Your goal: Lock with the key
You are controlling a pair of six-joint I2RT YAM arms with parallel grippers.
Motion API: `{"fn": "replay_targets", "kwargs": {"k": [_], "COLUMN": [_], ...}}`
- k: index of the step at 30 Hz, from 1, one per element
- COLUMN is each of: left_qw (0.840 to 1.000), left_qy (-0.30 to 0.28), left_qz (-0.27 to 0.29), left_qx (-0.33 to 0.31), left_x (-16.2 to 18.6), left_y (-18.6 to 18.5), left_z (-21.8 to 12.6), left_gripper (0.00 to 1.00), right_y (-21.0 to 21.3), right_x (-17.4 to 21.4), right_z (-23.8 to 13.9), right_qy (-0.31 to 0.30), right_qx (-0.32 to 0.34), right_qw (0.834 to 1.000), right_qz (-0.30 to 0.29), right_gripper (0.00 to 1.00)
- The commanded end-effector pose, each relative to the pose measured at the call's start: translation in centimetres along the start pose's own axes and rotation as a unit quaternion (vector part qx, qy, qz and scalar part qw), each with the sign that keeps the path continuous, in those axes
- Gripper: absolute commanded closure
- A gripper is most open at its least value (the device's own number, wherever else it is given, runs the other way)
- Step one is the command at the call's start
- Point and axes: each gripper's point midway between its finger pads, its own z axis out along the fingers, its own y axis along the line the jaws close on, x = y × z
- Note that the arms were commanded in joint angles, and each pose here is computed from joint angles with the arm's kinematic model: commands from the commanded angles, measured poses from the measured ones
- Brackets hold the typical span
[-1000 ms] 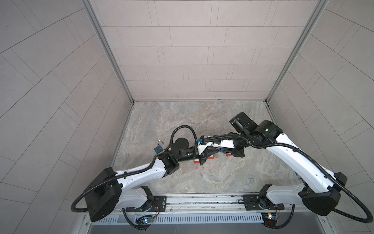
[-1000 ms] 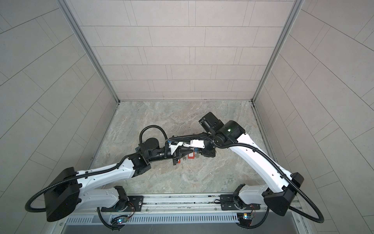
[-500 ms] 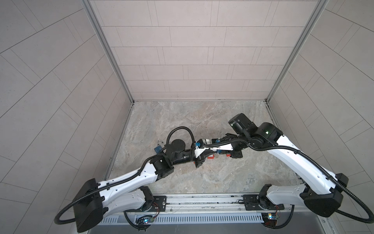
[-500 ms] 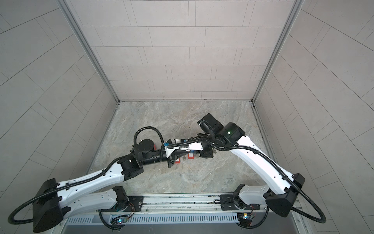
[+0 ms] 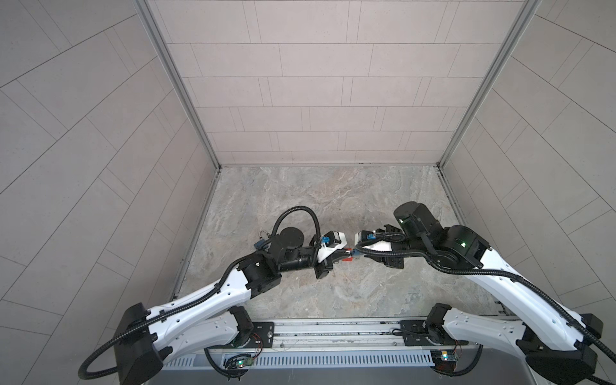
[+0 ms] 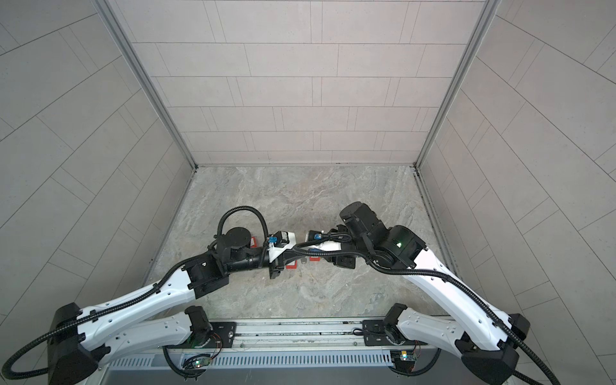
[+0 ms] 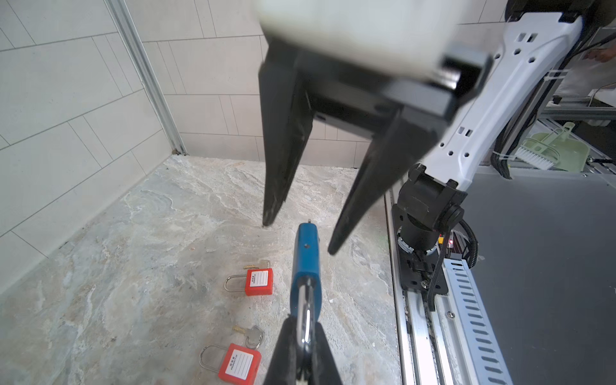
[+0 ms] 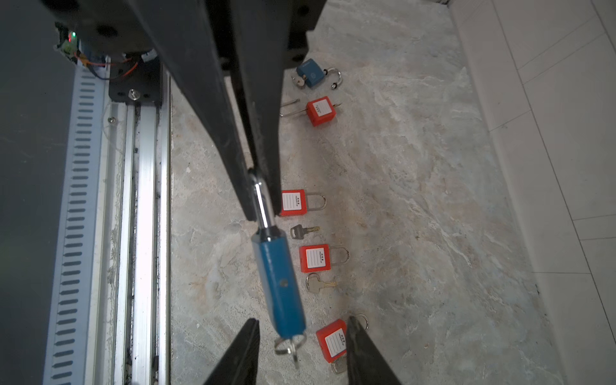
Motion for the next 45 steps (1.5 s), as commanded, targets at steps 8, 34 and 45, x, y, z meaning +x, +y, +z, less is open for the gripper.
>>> {"fn": "replay_targets", "kwargs": {"k": [8, 34, 45], "left_qw": [0.999, 0.998, 0.997], "left_qy": [-0.035, -0.030, -0.024], "left_qz": [0.037, 0.055, 0.066], "left_qx": [0.015, 0.024, 0.022], "left_x": [-3.0, -2.9, -3.0], "left_y": [-0.7, -1.4, -1.4], "left_z": [-0.8, -0.6, -0.8], "left_gripper": [1.00, 1.00, 1.00], "right_y": [0.7, 2.5, 2.7], "right_x": [0.4, 1.1, 1.9], "right_z": [-0.1, 0.3, 0.2], "right_qy": [0.003, 0.008, 0.029], "right_qx": [-0.041, -0.131, -0.136], "right_qw": [0.999, 0.990, 0.990], "right_qz": [0.030, 0.041, 0.036], "right_gripper": [0.76, 0.87, 0.97]}}
